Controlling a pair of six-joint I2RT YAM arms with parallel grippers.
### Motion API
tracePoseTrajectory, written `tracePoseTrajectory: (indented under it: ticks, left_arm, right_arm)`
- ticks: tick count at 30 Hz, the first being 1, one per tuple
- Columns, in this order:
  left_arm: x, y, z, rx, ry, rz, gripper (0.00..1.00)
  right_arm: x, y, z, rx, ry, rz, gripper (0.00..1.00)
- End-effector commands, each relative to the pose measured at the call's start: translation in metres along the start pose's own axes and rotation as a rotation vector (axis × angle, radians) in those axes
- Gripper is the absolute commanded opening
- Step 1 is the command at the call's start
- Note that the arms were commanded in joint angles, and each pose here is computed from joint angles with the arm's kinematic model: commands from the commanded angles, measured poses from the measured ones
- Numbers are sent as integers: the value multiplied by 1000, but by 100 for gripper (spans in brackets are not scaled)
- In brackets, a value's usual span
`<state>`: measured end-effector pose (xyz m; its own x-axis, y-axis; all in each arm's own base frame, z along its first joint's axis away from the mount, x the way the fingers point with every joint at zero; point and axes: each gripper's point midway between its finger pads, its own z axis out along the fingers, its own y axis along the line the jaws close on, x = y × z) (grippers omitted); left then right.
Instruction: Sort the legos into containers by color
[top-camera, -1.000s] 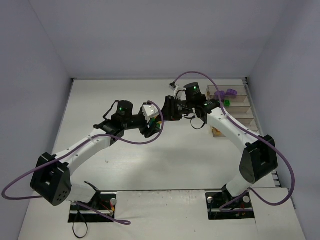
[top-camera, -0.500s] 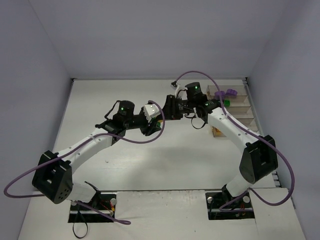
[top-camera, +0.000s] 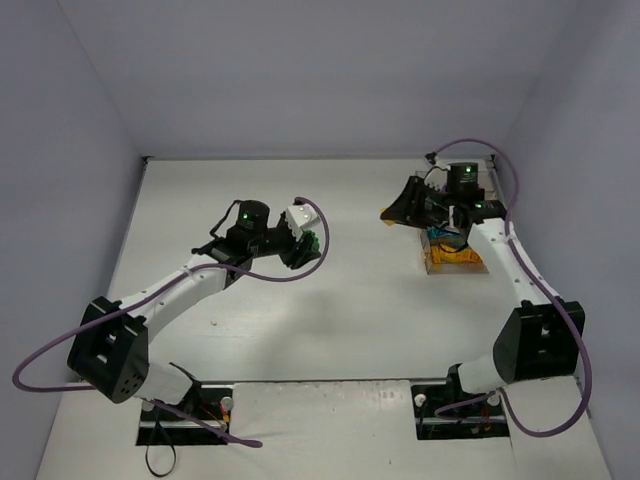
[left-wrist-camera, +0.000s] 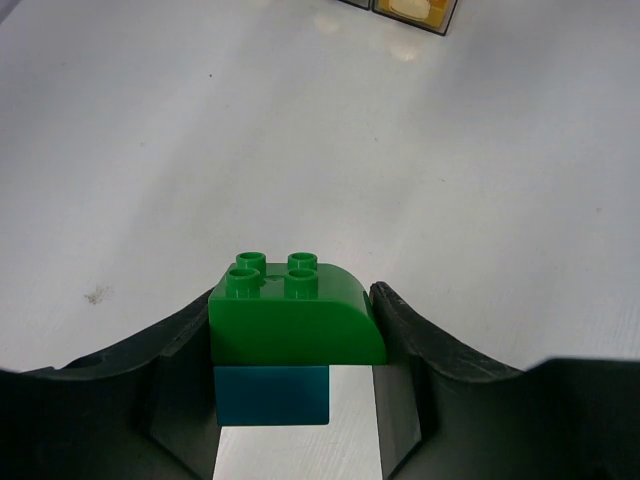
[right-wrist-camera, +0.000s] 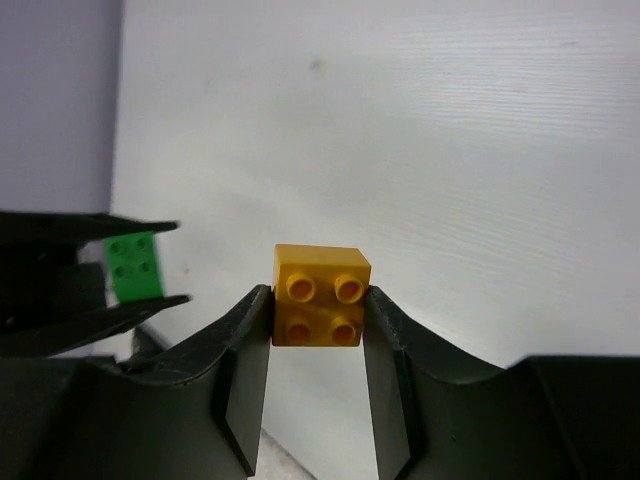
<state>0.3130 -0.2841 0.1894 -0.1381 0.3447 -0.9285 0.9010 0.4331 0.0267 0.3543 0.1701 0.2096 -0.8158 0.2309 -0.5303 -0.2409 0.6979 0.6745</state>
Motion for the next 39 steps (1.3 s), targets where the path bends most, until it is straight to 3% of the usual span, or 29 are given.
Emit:
tracePoseTrajectory:
  ticks: [1, 5, 9, 18, 23, 28, 33, 39]
  left_arm:
    - [-32, 6, -2, -19, -91, 36, 7]
    - [-32, 4, -7, -22, -88, 34, 8]
    - [-30, 1, -13, -26, -77, 35, 8]
    - [-31, -6, -26, -39, -126, 82, 11]
    - [-27, -11, -26, -36, -136, 90, 11]
    - [-29, -14, -24, -28, -136, 101, 11]
    - [-35, -17, -25, -12, -155, 107, 12]
    - [-44, -19, -24, 14, -170, 133, 15]
  right_arm:
    - [-15, -46, -38, 250, -101, -24, 1]
    - [-24, -134, -96, 575, -232, 126, 2]
    - [-15, -190, -126, 775, -262, 206, 8]
    - [-8, -223, -117, 833, -217, 292, 18]
    - [-8, -230, -111, 840, -202, 309, 46]
    - [-4, -229, -105, 813, -192, 316, 64]
    - [-17, -200, -97, 692, -213, 247, 64]
    - [-32, -53, -41, 170, -136, 19, 61]
